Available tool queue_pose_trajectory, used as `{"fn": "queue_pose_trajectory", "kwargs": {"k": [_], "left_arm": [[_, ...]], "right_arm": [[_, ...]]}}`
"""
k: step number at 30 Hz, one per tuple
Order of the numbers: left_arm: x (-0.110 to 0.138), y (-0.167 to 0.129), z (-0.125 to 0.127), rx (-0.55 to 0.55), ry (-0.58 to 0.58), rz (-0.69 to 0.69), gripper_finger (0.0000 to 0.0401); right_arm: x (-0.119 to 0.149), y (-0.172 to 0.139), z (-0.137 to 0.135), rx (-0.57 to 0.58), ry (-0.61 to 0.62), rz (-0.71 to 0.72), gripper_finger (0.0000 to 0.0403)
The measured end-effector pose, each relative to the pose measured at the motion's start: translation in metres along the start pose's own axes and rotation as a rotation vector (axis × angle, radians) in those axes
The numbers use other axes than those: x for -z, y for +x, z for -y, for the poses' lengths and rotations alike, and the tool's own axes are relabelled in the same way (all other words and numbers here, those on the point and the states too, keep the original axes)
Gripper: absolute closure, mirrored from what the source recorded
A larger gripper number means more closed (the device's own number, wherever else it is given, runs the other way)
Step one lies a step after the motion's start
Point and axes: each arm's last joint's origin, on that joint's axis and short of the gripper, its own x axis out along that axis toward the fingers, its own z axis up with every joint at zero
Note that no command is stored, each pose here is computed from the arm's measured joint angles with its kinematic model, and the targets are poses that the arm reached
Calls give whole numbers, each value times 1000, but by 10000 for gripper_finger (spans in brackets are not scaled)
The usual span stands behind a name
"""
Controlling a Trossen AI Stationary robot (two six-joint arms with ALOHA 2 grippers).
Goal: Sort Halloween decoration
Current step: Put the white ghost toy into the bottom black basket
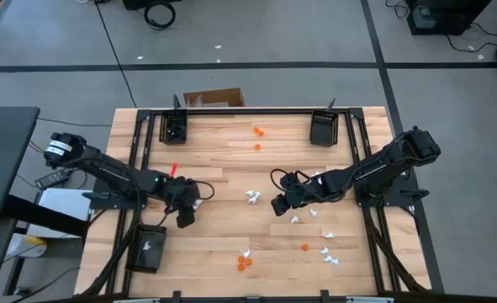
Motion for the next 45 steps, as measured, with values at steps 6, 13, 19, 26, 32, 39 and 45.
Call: {"fn": "queue_pose_trajectory", "kwargs": {"k": [6,13,19,26,32,39,45], "left_arm": [[6,2,0,-18,50,6,251],[9,4,-2,-39,87,6,301],[3,-2,2,-45,76,-25,330],[-11,-35,15,-12,69,-260,322],[-12,-74,37,113,37,-532,321],[25,-80,64,108,72,-656,320],[43,-78,78,77,-25,-657,303]], "right_arm": [[-1,0,0,1,5,2,265],[-5,1,2,9,24,19,265],[-7,1,3,15,44,36,265],[-8,1,3,17,46,41,265],[-12,2,4,23,32,49,265],[-13,2,5,27,12,54,265],[-13,2,5,36,11,76,265]]}}
